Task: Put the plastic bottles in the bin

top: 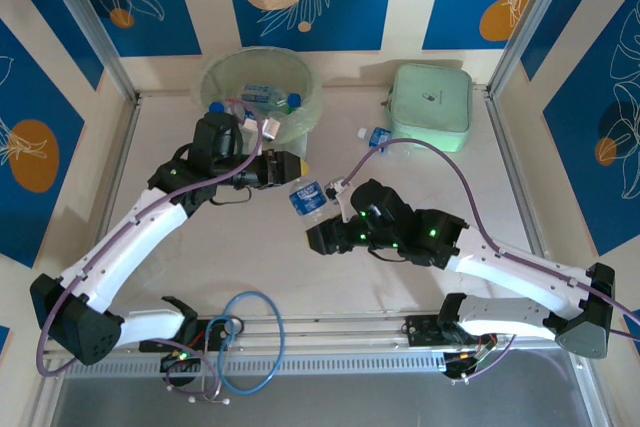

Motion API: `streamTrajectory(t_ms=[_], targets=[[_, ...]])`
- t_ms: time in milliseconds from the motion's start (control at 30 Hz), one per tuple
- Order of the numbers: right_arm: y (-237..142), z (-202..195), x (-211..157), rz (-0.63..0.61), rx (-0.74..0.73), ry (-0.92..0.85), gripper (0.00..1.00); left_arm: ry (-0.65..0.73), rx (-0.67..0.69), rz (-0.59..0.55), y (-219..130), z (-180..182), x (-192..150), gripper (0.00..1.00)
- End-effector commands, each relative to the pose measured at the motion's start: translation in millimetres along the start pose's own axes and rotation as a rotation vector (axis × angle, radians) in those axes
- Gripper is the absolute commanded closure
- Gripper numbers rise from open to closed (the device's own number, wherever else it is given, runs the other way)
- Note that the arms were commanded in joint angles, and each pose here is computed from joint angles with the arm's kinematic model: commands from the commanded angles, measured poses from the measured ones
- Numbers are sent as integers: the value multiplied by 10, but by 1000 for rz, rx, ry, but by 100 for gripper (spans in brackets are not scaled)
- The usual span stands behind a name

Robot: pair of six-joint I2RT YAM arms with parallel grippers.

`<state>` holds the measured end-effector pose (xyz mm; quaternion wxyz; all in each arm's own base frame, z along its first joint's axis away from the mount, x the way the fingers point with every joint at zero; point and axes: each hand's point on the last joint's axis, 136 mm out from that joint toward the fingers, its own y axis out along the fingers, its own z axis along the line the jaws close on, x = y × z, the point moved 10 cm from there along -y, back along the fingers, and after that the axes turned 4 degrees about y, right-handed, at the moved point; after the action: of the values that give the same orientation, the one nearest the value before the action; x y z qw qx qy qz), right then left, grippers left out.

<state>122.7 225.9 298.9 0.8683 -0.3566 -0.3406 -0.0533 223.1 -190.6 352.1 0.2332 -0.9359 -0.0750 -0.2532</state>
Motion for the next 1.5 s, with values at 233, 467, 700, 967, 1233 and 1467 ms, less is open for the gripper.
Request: streamTrajectory(t_ms=[233,467,700,967,1233,1467], targets=[[-157,86,159,-73,10,-9,25,37,-49,-27,-66,-159,63,87],[-506,-82,74,-207,-89,38,0,20,7,-246,-444,-289,494,92],[-766,-283,-30,-296,-147,106,1,-17,-7,-560,-822,-360,1127,95],[-699,-318,-86,-281,-132,130,1,-99,157,-960,-1263,82,1721,99],[-633,-353,-125,-264,-124,139,1,-147,230,-1049,-1104,714,2064,100],[-586,-431,-143,-242,-127,165,1,-190,247,-1078,-918,1080,2228,100]])
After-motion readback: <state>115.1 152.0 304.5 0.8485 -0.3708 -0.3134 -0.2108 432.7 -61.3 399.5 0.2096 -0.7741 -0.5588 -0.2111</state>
